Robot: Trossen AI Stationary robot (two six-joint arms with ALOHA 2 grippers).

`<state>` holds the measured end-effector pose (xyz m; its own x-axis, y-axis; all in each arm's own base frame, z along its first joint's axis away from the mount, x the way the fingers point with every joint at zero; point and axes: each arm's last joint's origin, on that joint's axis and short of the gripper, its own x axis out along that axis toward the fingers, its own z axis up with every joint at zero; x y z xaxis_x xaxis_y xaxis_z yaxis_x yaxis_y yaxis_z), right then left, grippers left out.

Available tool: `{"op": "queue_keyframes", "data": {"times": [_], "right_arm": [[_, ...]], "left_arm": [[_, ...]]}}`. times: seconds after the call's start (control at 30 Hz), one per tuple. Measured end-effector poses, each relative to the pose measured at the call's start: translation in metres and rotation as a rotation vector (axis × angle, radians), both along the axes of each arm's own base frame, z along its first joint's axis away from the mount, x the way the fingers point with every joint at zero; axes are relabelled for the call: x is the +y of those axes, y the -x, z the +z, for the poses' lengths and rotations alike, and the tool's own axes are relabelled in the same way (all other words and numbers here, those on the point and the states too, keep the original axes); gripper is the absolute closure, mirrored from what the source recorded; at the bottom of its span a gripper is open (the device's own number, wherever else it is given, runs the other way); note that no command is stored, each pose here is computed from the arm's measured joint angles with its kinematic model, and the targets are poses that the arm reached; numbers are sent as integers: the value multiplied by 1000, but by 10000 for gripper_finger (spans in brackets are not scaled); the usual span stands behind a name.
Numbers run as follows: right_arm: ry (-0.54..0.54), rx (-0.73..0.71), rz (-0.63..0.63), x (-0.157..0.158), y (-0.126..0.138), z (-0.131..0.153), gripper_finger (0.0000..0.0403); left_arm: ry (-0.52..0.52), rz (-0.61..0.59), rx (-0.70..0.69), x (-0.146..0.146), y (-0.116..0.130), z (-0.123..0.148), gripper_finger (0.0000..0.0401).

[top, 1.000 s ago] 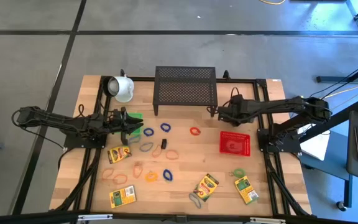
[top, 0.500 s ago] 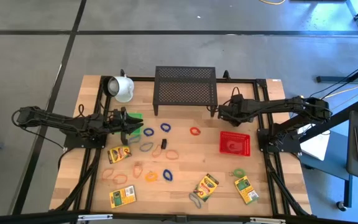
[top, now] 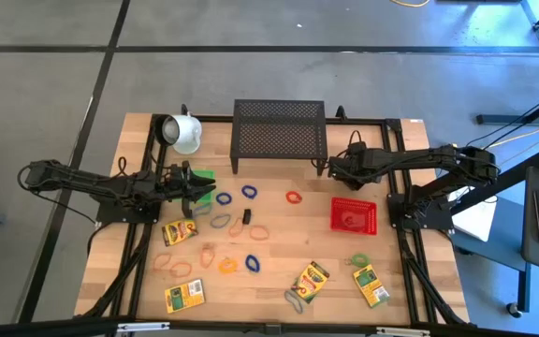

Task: Pick & Place Office Desk Supplies
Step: Put the green spring keychain into the orange bin

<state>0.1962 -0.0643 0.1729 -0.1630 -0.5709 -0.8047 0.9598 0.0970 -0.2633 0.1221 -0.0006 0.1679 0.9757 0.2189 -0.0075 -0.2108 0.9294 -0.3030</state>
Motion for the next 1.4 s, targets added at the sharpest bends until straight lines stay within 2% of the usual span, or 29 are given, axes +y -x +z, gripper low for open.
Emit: {"op": "queue_keyframes", "data": {"times": [0.27,0.47,0.63,0.8,0.97,1.17,1.4], "right_arm": [[2,-5,-8,0,0,0,167],[-1,-38,-52,0,0,0,138],[-109,-3,-36,3,-1,8,143],[-226,25,-22,8,-6,33,159],[-349,-29,87,25,-21,59,179],[-495,-153,241,71,-39,84,200],[-516,-309,331,136,-43,91,214]], "left_arm": [[0,0,0,0,0,0,310],[0,0,0,0,0,0,310],[0,0,0,0,0,0,310],[0,0,0,0,0,0,310],[0,0,0,0,0,0,310],[0,0,0,0,0,0,310],[0,0,-1,0,0,0,310]]}}
